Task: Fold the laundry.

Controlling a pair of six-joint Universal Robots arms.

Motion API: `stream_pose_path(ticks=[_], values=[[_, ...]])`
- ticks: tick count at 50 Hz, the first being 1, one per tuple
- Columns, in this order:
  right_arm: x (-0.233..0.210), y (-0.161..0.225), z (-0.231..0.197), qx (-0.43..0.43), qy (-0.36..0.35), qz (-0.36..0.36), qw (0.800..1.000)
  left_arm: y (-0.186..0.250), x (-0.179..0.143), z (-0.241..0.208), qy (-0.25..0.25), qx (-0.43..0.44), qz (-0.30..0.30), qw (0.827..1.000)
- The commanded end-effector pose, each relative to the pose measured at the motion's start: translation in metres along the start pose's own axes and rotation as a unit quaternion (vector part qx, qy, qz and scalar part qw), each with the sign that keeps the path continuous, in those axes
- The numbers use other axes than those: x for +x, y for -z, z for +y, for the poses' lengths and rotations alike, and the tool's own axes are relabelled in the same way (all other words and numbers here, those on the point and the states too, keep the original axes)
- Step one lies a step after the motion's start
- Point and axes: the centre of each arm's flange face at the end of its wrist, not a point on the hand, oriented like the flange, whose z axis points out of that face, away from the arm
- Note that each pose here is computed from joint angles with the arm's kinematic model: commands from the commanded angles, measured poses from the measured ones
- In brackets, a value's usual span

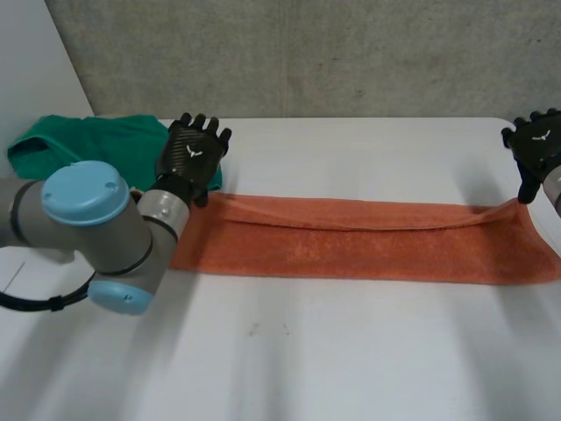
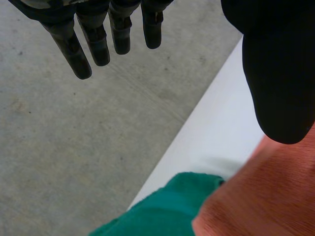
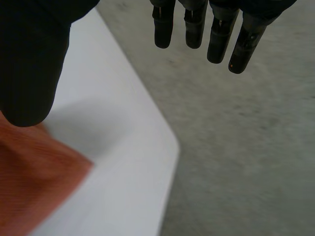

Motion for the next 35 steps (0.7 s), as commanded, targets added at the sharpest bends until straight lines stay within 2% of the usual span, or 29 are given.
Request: stream_pose_path(ticks=[1,6,15,19,24,28,35], values=[[-0.022,0.026,0.014,-0.046,-0.026,-0.122,0.991,0.026,0.010,0.009,-0.002,-0.054,0.042,0.998],[-0.033,0.012,0.033,-0.050,-0.009,-0.121,0.991,0.017,0.021,0.034,-0.002,-0.076,0.051,0.996],[-0.043,-0.032,0.054,0.005,0.026,-0.063,0.998,-0.041,0.014,0.064,-0.005,-0.040,0.002,0.999],[-0.044,-0.050,0.061,0.027,0.034,-0.033,0.998,-0.060,0.012,0.069,-0.006,-0.010,-0.017,1.000],[-0.033,-0.075,0.060,0.064,0.049,0.037,0.996,-0.081,0.007,0.066,-0.011,0.025,-0.041,0.999],[-0.028,-0.080,0.059,0.069,0.051,0.057,0.995,-0.088,0.001,0.061,-0.012,0.036,-0.053,0.998],[-0.025,-0.061,0.051,0.038,0.018,0.023,0.999,-0.074,0.000,0.054,-0.011,0.025,-0.045,0.999]])
